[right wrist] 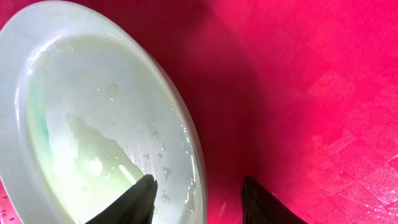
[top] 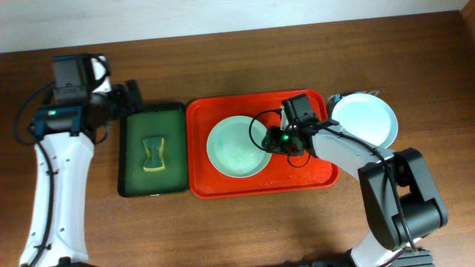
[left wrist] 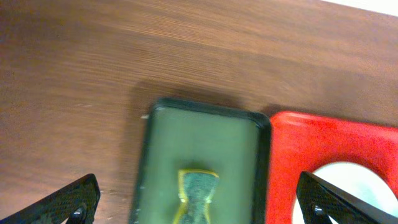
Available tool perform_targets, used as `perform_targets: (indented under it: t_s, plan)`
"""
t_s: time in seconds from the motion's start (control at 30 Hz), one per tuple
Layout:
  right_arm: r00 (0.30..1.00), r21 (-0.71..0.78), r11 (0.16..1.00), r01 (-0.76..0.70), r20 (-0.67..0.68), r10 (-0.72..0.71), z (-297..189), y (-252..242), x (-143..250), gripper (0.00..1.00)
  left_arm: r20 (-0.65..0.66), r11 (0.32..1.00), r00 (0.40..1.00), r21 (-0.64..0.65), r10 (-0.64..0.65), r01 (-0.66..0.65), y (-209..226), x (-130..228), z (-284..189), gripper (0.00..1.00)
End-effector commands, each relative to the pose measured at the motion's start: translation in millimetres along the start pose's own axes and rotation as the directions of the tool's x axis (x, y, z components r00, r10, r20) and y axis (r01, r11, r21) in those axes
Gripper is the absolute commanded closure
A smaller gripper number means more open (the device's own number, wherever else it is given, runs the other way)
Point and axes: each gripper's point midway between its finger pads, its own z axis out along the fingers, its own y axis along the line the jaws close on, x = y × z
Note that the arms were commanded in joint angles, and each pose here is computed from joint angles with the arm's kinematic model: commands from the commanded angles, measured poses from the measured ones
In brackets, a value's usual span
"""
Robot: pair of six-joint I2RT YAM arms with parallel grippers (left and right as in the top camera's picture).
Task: Clean dirty plates on tray and stack at the side
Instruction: 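Lift the pale green plate with right gripper and tilt it over black tray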
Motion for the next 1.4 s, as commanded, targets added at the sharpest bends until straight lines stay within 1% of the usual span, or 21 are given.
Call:
perform_targets:
  t_s: [0.0, 0.07, 0.17, 0.2, 0.33, 0.37, 0.43, 0.47, 0.53, 0.6, 0.67, 0.87, 0.97, 1.03, 1.2, 1.3, 1.37]
  plan:
    - [1.0, 0.024, 1.0, 0.009, 0.002, -0.009, 1, -3, 0, 0.54, 0.044, 0.996, 0.997, -0.059, -0.067, 0.07, 23, -11, -11, 0.01]
    - [1.0, 0.024, 1.0, 0.009, 0.003, -0.009, 1, -3, 0, 0.56, 0.044, 0.996, 0.997, -0.059, -0.068, 0.07, 23, -11, -11, 0.01]
    - [1.0, 0.044, 0.999, 0.009, 0.012, -0.009, 1, -6, -1, 0.7, 0.044, 0.996, 0.997, -0.059, -0.067, 0.07, 23, -11, -11, 0.01]
    - [1.0, 0.049, 0.999, 0.014, 0.014, -0.014, 1, -7, -2, 0.73, 0.044, 0.996, 0.997, -0.059, -0.068, 0.07, 23, -11, -11, 0.01]
    - [1.0, 0.066, 0.998, 0.015, 0.02, -0.016, 1, -11, -2, 0.73, 0.044, 0.996, 0.997, -0.059, -0.068, 0.07, 24, -11, -11, 0.01]
    - [1.0, 0.066, 0.998, 0.014, 0.02, -0.016, 1, -11, -2, 0.75, 0.044, 0.996, 0.997, -0.059, -0.068, 0.07, 23, -11, -11, 0.01]
    - [1.0, 0.066, 0.998, 0.014, 0.02, -0.016, 1, -11, -2, 0.92, 0.044, 0.996, 0.997, -0.059, -0.067, 0.07, 24, -11, -11, 0.01]
    - [1.0, 0.066, 0.998, 0.014, 0.02, -0.016, 1, -11, -2, 0.96, 0.044, 0.996, 0.997, -0.059, -0.067, 0.07, 24, -11, -11, 0.01]
    - [0.999, 0.059, 0.998, 0.015, 0.033, -0.017, 1, -9, -6, 0.96, 0.044, 0.996, 0.997, -0.059, -0.067, 0.07, 23, -11, -11, 0.01]
    - [0.998, 0.04, 0.999, -0.008, 0.059, 0.006, -7, -4, -18, 0.96, 0.044, 0.996, 0.997, -0.059, -0.068, 0.07, 23, -11, -11, 0.01]
    - [0.997, -0.012, 1.0, -0.011, 0.07, 0.012, -28, 14, -34, 0.96, 0.044, 0.996, 0.997, -0.059, -0.067, 0.07, 23, -11, -11, 0.01]
    - [1.0, -0.037, 0.999, -0.021, 0.015, 0.021, -75, 48, -52, 0.96, 0.044, 0.996, 0.997, -0.059, -0.067, 0.07, 23, -11, -11, 0.01]
    - [0.999, -0.043, 0.999, 0.006, 0.035, -0.004, -91, 66, -62, 0.96, 0.044, 0.996, 0.997, -0.059, -0.068, 0.07, 23, -11, -11, 0.01]
    - [0.997, -0.01, 0.999, 0.033, 0.072, -0.032, -95, 80, -66, 0.96, 0.044, 0.996, 0.997, -0.059, -0.067, 0.07, 23, -11, -11, 0.01]
    - [0.975, 0.146, 0.986, 0.078, 0.193, -0.106, -88, 104, -63, 0.96, 0.044, 0.996, 0.997, -0.059, -0.067, 0.07, 23, -11, -11, 0.01]
    - [0.936, 0.24, 0.961, 0.14, 0.284, -0.207, -87, 127, -58, 0.96, 0.044, 0.996, 0.997, -0.059, -0.067, 0.07, 23, -11, -11, 0.01]
    - [0.885, 0.303, 0.935, 0.187, 0.362, -0.294, -89, 151, -51, 0.96, 0.044, 0.996, 0.997, -0.059, -0.068, 0.07, 23, -11, -11, 0.01]
